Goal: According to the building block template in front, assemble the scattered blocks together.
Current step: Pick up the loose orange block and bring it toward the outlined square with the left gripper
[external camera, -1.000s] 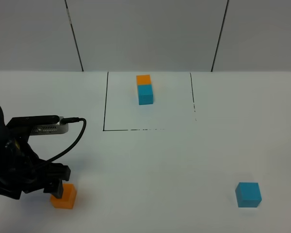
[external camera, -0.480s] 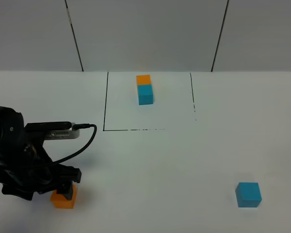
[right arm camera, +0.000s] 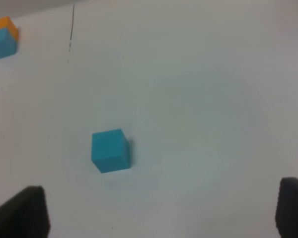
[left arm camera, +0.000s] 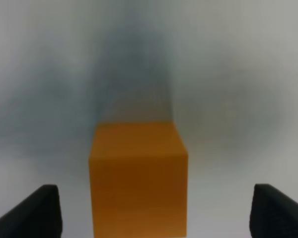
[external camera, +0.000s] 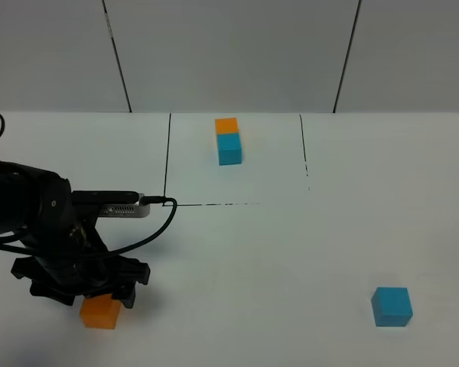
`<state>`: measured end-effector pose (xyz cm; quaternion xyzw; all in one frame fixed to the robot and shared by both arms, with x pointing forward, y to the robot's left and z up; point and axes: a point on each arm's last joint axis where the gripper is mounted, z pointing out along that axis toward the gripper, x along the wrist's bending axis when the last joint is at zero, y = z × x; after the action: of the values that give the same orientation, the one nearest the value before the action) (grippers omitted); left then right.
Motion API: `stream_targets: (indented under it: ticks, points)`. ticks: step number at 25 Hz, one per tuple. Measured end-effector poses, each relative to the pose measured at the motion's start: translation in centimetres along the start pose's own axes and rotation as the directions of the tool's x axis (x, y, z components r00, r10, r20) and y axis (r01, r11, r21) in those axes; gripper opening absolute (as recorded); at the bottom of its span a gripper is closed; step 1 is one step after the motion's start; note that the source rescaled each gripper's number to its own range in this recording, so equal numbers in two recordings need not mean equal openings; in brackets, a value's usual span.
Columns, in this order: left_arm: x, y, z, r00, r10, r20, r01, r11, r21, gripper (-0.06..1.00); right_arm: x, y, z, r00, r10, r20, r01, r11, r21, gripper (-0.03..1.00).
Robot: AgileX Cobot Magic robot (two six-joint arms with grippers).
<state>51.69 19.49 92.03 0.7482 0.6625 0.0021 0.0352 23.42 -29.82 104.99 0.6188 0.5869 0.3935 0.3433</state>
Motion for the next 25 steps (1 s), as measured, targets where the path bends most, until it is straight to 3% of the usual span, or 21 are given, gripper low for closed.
stream_targets:
  ticks: [20, 25]
  points:
    - [-0.1, 0.7, 3.8, 1.000, -0.021, -0.008, 0.022, 0.998, 0.058, 0.62, 0.0, 0.0, 0.0, 1.000, 0.000, 0.000, 0.000, 1.000, 0.000, 0.82]
    - [-0.3, 0.7, 3.8, 0.999, -0.048, 0.011, 0.048, 0.997, 0.065, 0.51, 0.0, 0.0, 0.0, 1.000, 0.000, 0.000, 0.000, 1.000, 0.000, 0.82]
